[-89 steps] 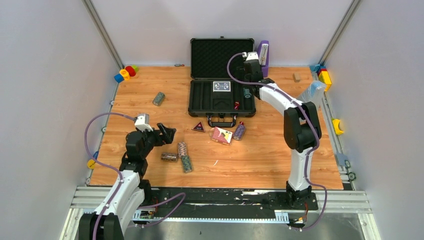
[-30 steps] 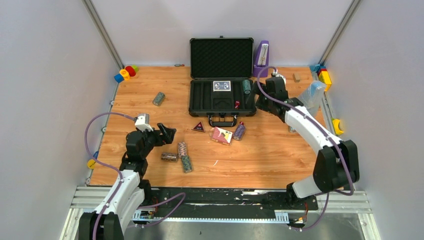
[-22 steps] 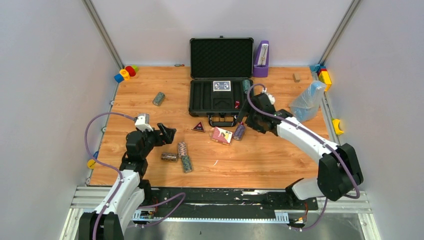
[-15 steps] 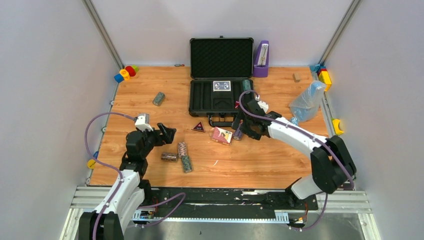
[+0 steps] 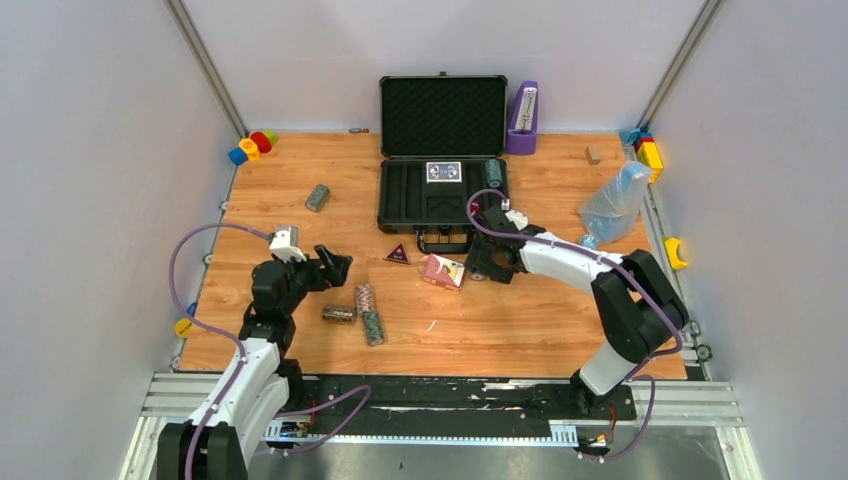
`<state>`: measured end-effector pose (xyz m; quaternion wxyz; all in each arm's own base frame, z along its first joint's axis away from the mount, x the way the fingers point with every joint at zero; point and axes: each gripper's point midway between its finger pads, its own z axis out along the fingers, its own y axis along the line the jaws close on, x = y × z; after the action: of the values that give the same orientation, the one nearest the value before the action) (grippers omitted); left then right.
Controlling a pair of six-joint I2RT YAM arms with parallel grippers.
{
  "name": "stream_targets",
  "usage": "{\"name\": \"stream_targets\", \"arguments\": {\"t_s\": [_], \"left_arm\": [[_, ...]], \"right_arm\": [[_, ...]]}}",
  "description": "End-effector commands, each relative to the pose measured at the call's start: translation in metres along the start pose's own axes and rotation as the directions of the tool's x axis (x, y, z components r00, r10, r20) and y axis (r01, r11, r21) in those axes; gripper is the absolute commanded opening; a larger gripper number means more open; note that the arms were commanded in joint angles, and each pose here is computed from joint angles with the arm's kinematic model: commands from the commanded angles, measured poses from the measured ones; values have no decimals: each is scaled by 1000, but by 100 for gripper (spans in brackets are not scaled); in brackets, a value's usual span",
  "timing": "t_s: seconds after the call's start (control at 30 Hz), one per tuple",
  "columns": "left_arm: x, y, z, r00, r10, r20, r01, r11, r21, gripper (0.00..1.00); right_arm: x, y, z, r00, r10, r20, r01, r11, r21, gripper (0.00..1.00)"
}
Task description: Pack up texas hold em set
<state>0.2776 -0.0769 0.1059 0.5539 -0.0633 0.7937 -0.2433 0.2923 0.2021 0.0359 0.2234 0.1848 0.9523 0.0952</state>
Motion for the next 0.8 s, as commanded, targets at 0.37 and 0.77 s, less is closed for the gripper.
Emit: {"name": "stream_targets", "arguments": {"t_s": [0.37,0.77], "left_arm": [[-28,-6,-1,997,19,80,-19,1000,2,99],[-28,-9,1,997,14,77,-15,1000,18,99]], "right_arm": [[-36,16,-33,951,-265,157,280,957,-80,30],[-94,36,-80,865,-355,354,391,920,-35,24]]}}
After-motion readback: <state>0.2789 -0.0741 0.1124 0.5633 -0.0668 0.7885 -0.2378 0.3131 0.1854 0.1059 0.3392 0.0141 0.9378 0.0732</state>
